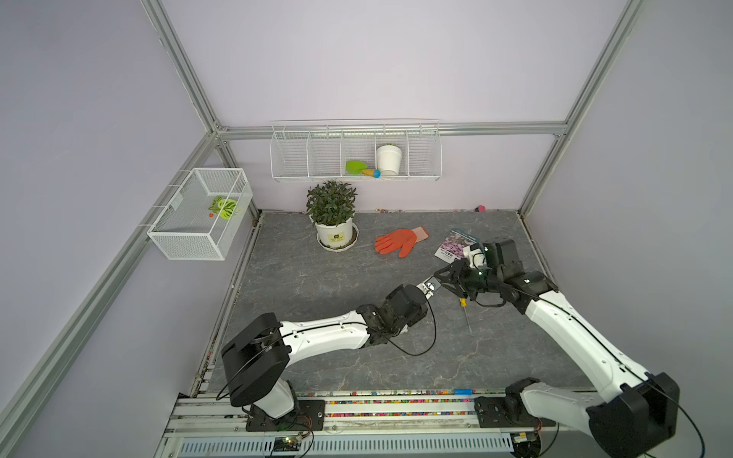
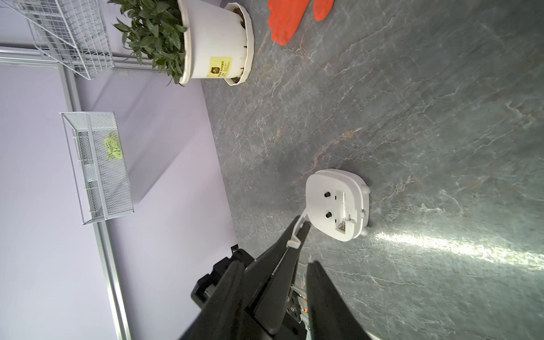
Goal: Remove the battery from the alarm
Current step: Pick up the cover from the center of the board.
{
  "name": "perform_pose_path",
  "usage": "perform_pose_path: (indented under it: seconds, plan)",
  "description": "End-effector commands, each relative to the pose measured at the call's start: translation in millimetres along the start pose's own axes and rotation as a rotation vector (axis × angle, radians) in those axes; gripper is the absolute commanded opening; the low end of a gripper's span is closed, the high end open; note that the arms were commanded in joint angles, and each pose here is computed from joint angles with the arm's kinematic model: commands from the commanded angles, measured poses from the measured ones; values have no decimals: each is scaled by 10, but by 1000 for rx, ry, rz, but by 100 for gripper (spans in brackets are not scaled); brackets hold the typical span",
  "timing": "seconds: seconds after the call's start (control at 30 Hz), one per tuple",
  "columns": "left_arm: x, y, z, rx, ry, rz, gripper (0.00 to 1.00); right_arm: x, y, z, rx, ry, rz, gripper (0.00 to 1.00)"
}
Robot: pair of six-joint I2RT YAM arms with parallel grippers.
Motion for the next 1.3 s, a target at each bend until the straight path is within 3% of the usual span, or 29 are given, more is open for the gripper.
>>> perform_pose_path:
  seconds: [0.0, 0.3, 0.7, 1.0, 1.03, 1.17, 1.27]
  plan:
    - [87, -19, 11, -76, -7, -42, 0, -80, -91, 38, -84, 56, 13, 41]
    - [137, -116, -33, -128, -34, -67, 0, -148, -150, 26, -123, 77, 49, 40]
    - [172, -160, -41, -145, -58, -94, 0, -253, -197, -5, -145, 115, 79, 15]
    - [182, -179, -43, -161, -65, -100, 0, -254, -144, -46, -117, 118, 73, 4]
    - [189, -175, -48, -159, -68, -101, 2, -245, -138, -48, -109, 115, 75, 3]
    - [234, -155, -59, -139, -73, -96, 46, -194, -85, -77, -57, 98, 77, 0]
    - [323, -99, -51, -95, -83, -99, 67, -104, -59, -114, 22, 59, 86, 0]
Point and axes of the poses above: each gripper's point midway between its finger pads, its own x axis back along the fingers, its own y axis along the line the jaws close on, z = x × y, the point moved 10 cm from there along x, back along the fingers, and after that the axes turned 9 degrees about x, right-handed, at the moved point
